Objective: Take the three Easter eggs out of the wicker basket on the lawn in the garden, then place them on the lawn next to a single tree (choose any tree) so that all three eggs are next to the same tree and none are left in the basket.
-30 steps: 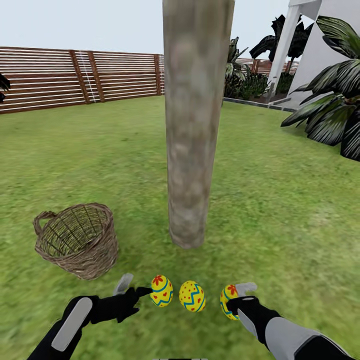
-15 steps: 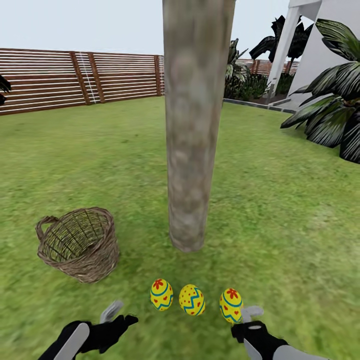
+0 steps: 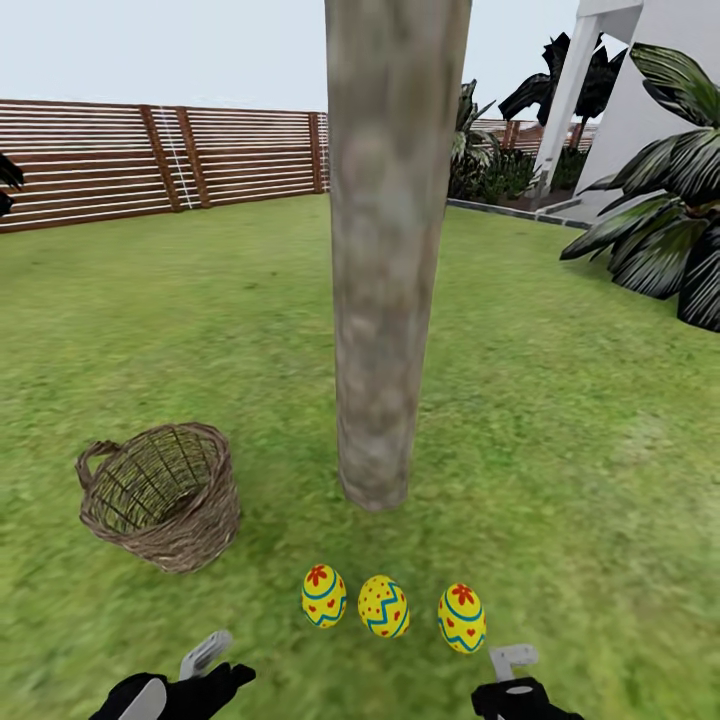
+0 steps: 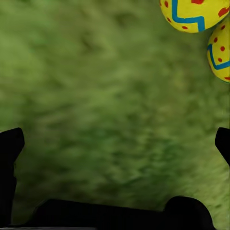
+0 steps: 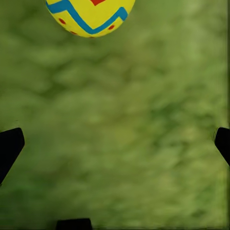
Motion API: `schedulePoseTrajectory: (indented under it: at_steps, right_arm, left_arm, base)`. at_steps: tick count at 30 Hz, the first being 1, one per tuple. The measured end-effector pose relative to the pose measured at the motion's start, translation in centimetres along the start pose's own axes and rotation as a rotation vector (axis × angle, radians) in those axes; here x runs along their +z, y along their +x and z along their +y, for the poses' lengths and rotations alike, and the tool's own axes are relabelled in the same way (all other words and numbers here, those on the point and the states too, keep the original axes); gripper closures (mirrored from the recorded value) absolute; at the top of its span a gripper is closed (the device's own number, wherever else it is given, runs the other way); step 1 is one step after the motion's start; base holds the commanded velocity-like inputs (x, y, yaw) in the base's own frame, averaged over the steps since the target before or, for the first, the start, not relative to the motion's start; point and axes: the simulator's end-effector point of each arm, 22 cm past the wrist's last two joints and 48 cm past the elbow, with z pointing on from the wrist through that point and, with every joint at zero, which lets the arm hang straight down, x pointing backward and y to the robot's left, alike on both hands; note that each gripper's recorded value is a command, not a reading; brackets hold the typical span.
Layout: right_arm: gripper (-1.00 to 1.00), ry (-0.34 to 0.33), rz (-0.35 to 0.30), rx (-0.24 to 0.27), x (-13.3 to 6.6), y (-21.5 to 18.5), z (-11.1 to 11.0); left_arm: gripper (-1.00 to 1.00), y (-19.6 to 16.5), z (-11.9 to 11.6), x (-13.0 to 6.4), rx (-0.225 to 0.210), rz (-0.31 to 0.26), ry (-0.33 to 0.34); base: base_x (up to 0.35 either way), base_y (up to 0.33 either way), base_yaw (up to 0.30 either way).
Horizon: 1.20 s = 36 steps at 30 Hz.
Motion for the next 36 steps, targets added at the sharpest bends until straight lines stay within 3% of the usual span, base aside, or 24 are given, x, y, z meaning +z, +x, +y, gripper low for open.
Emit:
schedulePoseTrajectory:
  at_steps: [8, 17, 21, 29, 36]
  right_arm:
    - [-1.00, -0.002, 0.037, -0.014, -1.6, 1.9, -0.1]
    - [-1.00, 0.000, 0.074, -0.023, -3.3, 3.8, -0.6]
    - [-1.00, 0.000, 0.070, -0.022, -4.1, 3.5, -0.8]
    - [-1.00, 0.000, 0.055, -0.020, -5.5, 2.6, -1.2]
    - [-1.00, -0.006, 0.047, -0.012, -6.9, 2.2, -1.0]
  left_arm:
    - [-1.00, 0.6, 2.1, -1.5, -0.021, 0.024, -0.053]
    - [-1.00, 0.5, 1.8, -3.2, -0.025, 0.030, -0.067]
    - [-1.00, 1.6, 3.2, -3.8, -0.047, 0.056, -0.101]
    - [-1.00, 2.0, 3.3, -5.3, -0.055, 0.069, -0.117]
    - [-1.00, 2.0, 4.8, -6.4, -0.073, 0.037, -0.161]
  base:
    - [0.000, 0.000, 0.000]
    - [0.000, 0.000, 0.000]
    - [0.000, 0.000, 0.000]
    - [0.000, 0.000, 0.000]
    - [0.000, 0.000, 0.000]
